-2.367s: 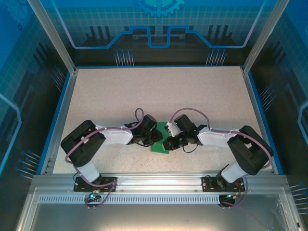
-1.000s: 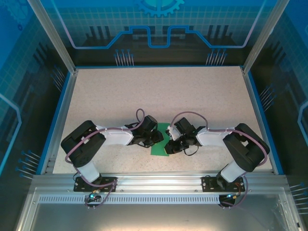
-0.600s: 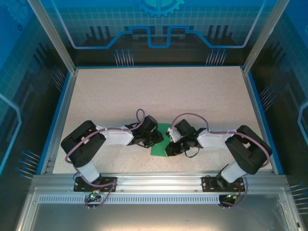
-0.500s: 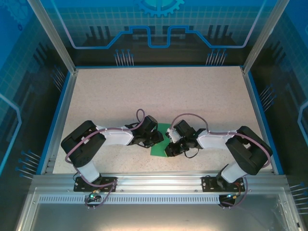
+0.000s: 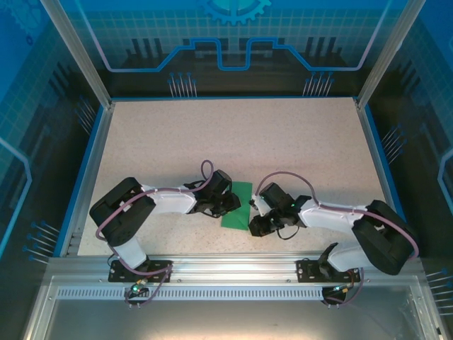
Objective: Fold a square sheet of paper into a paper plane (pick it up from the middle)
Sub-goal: Fold the triangle a second time at the center of the table.
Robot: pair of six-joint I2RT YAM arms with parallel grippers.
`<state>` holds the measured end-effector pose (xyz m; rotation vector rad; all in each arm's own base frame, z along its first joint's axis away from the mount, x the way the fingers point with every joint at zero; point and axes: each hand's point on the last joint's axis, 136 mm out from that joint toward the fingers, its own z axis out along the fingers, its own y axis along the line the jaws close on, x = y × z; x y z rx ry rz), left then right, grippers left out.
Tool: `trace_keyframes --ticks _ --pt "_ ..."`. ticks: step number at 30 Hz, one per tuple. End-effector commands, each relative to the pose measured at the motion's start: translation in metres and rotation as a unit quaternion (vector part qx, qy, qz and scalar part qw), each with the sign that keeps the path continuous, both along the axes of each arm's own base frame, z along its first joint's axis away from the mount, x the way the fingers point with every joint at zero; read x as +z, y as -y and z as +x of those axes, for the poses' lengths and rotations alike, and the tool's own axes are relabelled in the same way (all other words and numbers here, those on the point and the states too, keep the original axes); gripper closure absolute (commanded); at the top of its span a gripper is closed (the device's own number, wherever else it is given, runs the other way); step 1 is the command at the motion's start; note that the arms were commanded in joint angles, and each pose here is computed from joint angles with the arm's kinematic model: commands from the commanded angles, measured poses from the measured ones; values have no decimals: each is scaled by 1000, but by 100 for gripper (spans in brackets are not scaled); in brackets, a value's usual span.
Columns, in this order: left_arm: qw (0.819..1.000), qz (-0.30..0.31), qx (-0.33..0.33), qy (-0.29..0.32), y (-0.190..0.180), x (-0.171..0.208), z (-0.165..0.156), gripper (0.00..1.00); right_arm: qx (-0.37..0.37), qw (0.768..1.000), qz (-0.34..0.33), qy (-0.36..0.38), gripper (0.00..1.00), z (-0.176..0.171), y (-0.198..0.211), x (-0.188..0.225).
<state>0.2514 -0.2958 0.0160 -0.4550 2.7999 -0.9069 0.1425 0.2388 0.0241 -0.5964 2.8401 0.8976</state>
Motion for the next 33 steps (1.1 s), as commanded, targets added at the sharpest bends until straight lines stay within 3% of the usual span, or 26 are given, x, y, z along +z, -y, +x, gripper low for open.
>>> trace_keyframes --ticks 1,8,13,22,33 --pt "999 44 -3 -20 -15 -16 -9 74 -15 1000 5 11 86 1 -3 16" --pt "999 40 -5 -20 -13 -15 -8 74 -23 997 65 20 83 19 -35 38" --pt "999 39 -6 -20 -13 -15 -8 74 -37 998 48 5 83 31 -46 18" --pt "999 40 -8 -21 -13 -16 -9 74 -43 997 10 -58 83 9 -21 -27" --pt "999 46 -5 -26 -17 -21 -11 74 -56 995 0 -83 81 -14 2 -35"
